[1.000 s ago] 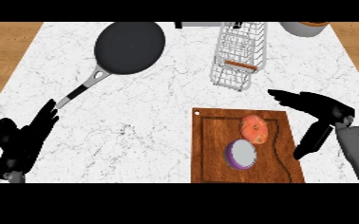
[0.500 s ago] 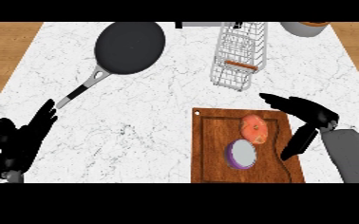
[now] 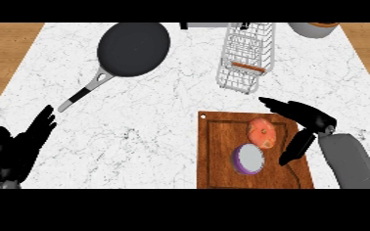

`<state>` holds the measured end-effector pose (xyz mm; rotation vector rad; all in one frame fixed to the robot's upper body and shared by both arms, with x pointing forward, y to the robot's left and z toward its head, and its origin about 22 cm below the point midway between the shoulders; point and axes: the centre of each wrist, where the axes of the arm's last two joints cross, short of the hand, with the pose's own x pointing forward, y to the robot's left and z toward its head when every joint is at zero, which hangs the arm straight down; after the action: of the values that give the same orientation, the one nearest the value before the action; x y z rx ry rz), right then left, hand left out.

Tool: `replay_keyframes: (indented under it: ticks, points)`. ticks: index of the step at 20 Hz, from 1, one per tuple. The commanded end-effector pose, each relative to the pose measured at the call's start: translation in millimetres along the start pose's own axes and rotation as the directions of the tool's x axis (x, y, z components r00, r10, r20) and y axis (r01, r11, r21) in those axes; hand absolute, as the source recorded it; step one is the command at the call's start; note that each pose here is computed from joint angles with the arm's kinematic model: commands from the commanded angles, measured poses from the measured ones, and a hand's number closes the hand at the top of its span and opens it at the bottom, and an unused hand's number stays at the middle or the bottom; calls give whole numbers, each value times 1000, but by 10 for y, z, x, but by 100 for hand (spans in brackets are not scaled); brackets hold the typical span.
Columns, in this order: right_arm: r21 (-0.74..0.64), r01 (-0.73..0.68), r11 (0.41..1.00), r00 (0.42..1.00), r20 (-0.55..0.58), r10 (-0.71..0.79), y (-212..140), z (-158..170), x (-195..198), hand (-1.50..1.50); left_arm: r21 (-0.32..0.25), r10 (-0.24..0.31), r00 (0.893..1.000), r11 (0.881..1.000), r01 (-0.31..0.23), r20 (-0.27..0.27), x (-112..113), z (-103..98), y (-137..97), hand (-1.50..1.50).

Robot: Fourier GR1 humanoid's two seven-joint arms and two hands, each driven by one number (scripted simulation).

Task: Pick the squash from the cutting board and place it in the tiered basket

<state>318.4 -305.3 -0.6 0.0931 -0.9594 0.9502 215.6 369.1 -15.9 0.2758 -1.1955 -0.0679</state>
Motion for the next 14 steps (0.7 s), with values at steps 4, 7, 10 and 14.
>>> replay_keyframes:
  ticks: [4,7,10,14]
  points:
    - [-5,16,1000,1000,-4,-16,145,-223,-49,-150,10,2,1000,1000,-2,1,-52,-26,-279,0]
    - [9,-2,1000,1000,-10,3,239,-345,100,-150,0,8,1000,1000,-8,-3,74,-11,-90,0]
    - [33,4,999,1000,5,-4,115,-245,88,-150,-5,12,1000,1000,-12,-7,93,-96,-56,0]
    - [84,-3,996,1000,0,3,279,-382,65,-150,8,-4,1000,1000,4,2,74,-19,-96,0]
